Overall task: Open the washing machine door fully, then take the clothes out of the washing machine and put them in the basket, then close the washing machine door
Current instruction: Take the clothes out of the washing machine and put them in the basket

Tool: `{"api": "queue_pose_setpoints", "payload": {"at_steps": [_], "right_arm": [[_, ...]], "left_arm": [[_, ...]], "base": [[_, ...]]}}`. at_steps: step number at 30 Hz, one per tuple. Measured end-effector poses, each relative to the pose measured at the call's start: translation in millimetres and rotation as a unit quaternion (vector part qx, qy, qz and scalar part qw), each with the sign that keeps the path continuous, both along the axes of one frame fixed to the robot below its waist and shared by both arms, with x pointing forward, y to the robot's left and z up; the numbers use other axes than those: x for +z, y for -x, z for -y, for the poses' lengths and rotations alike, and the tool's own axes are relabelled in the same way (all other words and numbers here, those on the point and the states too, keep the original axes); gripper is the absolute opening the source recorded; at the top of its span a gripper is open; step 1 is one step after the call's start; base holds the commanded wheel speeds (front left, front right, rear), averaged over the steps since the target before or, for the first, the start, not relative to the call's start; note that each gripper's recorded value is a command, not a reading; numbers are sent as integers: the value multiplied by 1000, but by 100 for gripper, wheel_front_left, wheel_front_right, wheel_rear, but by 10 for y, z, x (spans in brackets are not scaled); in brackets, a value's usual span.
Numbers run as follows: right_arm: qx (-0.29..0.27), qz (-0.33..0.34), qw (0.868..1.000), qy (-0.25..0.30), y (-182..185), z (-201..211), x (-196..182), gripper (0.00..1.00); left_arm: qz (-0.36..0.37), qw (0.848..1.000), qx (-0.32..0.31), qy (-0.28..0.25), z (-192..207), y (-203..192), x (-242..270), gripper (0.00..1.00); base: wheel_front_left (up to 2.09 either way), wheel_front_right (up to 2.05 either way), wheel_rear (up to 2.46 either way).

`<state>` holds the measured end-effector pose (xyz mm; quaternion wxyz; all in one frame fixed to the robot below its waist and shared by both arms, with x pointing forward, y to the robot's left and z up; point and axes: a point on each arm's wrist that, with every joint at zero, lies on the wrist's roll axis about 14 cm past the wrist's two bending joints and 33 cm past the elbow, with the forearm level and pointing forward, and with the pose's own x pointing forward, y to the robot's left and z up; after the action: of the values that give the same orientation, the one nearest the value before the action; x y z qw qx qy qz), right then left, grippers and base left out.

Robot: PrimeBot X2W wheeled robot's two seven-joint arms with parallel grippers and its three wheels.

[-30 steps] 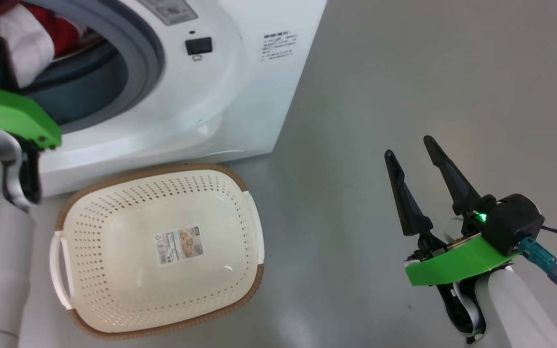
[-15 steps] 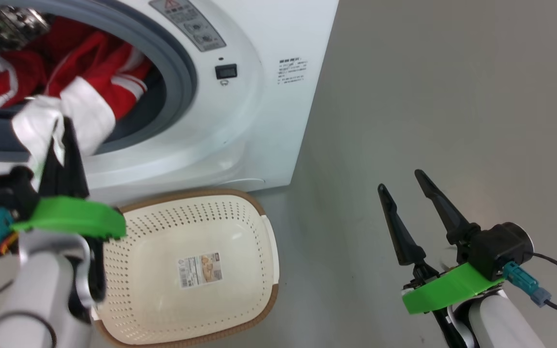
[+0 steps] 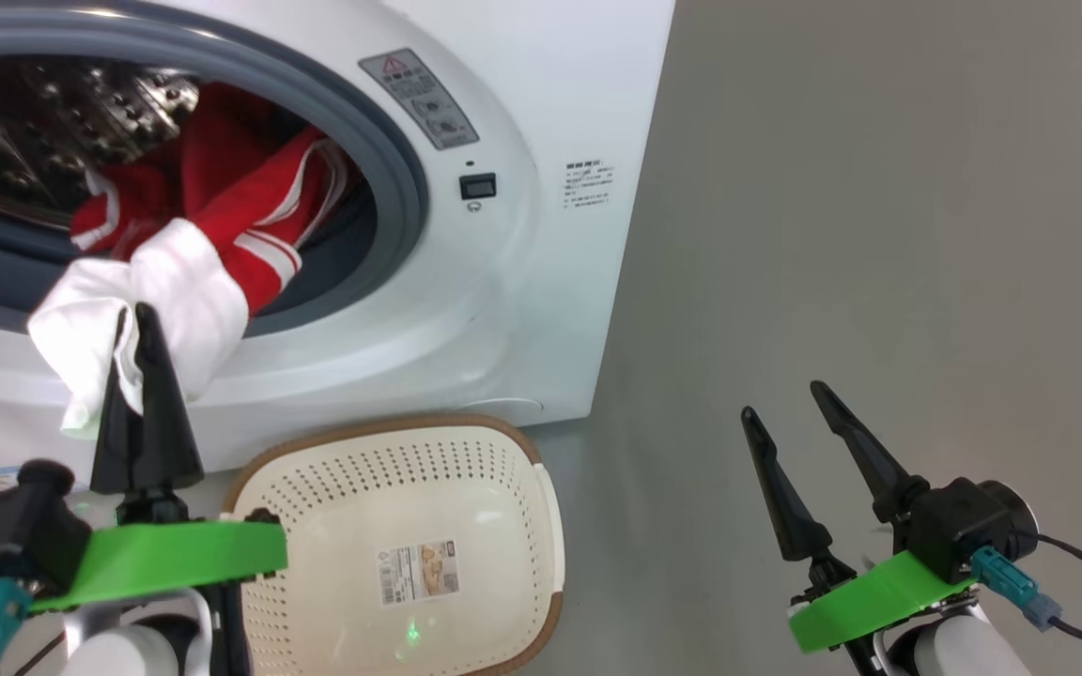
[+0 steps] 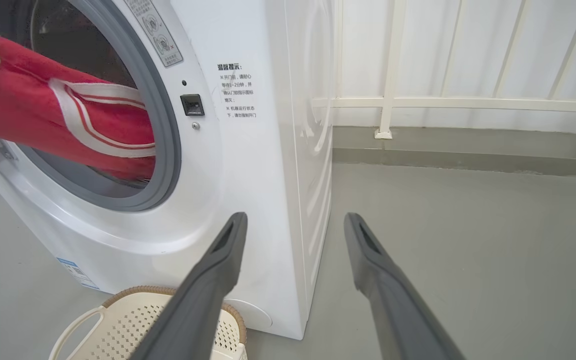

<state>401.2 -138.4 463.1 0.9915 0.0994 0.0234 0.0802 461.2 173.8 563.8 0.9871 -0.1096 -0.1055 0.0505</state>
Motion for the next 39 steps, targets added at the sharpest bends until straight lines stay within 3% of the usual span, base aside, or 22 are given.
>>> {"api": "queue_pose_setpoints", "payload": {"at_steps": [23, 32, 39], "right_arm": [[7, 25, 1000, -8, 226, -58, 210, 100], [8, 23, 1000, -10, 265, -74, 199, 100], [10, 18, 1000, -10, 263, -83, 166, 100]], "left_arm": [[183, 983, 16, -20, -25, 574, 1137, 0], [152, 988, 12, -18, 8, 661, 937, 0], [31, 999, -17, 2, 221, 636, 158, 0]], "base": [[0, 0, 0], [0, 0, 0], [0, 0, 0]]}}
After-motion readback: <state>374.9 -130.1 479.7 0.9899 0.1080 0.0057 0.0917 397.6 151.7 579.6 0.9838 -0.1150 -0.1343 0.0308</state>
